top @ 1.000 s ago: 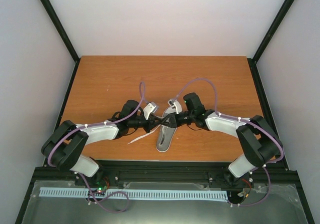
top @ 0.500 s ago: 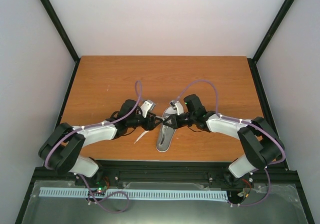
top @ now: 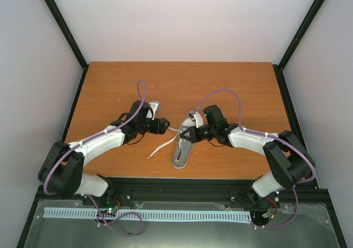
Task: Tie the shoes
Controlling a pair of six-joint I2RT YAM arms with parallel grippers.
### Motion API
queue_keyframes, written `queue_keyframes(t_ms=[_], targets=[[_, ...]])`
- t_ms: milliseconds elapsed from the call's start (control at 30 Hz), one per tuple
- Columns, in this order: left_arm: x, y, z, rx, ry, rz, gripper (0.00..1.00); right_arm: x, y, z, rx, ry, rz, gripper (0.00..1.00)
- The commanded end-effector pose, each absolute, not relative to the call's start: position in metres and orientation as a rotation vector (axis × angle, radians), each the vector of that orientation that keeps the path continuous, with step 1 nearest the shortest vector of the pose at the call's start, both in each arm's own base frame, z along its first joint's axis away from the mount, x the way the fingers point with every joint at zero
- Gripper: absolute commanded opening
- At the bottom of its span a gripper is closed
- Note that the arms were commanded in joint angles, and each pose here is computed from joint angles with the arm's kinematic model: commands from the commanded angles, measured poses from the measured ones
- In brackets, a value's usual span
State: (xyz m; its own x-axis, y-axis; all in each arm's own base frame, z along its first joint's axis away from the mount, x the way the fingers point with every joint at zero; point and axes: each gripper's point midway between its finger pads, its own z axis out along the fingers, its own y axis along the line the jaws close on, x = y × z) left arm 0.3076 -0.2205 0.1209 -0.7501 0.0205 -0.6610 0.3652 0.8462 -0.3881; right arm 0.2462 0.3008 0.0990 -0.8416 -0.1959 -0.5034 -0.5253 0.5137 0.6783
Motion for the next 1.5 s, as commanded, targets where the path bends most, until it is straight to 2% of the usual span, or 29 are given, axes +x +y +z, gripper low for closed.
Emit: queue_keyframes(t_ms=[0, 167, 367, 800, 1133, 1467], targets=[[0.302, -0.228, 0.102, 0.496, 2.420, -0.611, 0.79, 0.243, 0.301, 0.109, -0.621, 2.342, 1.262, 0.03], [0.314, -0.228, 0.077, 0.545, 2.515, -0.455, 0.79, 0.241, 0.301, 0.110, -0.622, 2.329, 1.273, 0.03], [0.340, -0.239, 0.072, 0.403, 2.531, -0.449, 0.79, 0.240, 0.301, 0.109, -0.625, 2.329, 1.284, 0.03], [0.364, -0.254, 0.036, 0.403, 2.582, -0.435, 0.81, 0.238, 0.302, 0.110, -0.644, 2.319, 1.294, 0.03], [0.321, -0.233, 0.019, 0.369, 2.675, -0.453, 0.81, 0.236, 0.300, 0.113, -0.650, 2.310, 1.289, 0.03], [0.274, -0.228, 0.014, 0.402, 2.716, -0.604, 0.81, 0.234, 0.300, 0.111, -0.656, 2.315, 1.288, 0.03]])
